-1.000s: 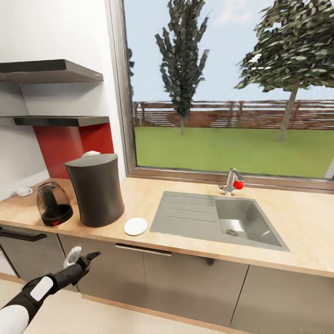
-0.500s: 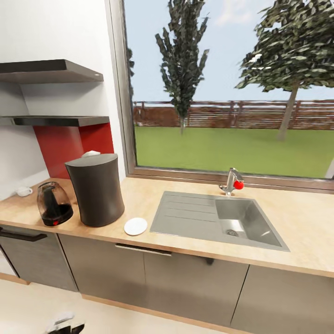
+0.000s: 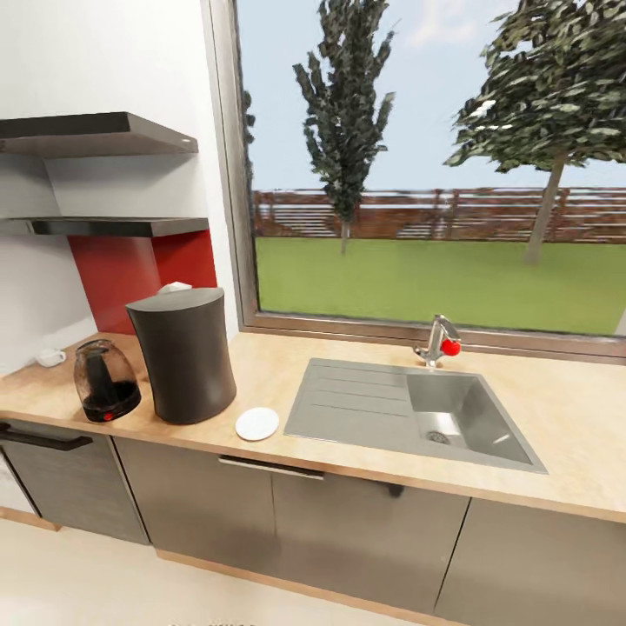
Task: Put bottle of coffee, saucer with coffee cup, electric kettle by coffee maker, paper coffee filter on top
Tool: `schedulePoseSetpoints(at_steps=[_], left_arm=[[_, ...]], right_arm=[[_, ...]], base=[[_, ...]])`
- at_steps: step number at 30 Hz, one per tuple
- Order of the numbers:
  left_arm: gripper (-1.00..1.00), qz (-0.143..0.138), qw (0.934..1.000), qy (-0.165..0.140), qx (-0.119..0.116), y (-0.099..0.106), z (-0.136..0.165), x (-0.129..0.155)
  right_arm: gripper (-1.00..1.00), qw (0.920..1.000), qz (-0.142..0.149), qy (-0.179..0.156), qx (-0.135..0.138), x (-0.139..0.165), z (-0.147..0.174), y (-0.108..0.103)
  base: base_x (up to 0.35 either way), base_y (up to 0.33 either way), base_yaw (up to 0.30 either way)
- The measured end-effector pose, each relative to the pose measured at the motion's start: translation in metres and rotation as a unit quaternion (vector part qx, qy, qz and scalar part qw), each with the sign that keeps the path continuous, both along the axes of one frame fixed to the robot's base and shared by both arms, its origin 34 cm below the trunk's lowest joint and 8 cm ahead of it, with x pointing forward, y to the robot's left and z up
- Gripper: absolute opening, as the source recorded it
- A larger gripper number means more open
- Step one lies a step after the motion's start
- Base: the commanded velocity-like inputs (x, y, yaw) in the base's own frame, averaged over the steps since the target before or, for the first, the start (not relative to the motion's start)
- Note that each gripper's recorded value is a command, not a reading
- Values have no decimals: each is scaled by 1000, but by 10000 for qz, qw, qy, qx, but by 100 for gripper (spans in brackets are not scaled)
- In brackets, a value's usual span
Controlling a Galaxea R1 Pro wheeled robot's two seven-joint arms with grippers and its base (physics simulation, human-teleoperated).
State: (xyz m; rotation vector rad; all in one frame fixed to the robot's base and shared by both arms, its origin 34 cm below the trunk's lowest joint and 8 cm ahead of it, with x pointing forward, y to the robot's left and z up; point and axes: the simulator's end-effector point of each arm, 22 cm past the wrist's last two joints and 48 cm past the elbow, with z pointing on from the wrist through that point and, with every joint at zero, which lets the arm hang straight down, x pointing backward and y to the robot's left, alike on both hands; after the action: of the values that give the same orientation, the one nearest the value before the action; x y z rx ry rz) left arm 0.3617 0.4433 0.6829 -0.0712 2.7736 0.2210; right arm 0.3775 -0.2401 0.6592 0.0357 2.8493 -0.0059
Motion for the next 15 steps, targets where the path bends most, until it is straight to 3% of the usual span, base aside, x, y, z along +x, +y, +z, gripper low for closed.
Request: schedulePoseSetpoints(at_steps=[5,15], left_arm=[[100,-34,9999,110,107,2,-3,-8],[100,-36,9998,158,127,4,-5,-12]], right_arm=[[100,10000,26,11,-3,-1,0,0],[100,10000,38,48,1,-3,-2,0]], base=[[0,105,262],[0,285,273]])
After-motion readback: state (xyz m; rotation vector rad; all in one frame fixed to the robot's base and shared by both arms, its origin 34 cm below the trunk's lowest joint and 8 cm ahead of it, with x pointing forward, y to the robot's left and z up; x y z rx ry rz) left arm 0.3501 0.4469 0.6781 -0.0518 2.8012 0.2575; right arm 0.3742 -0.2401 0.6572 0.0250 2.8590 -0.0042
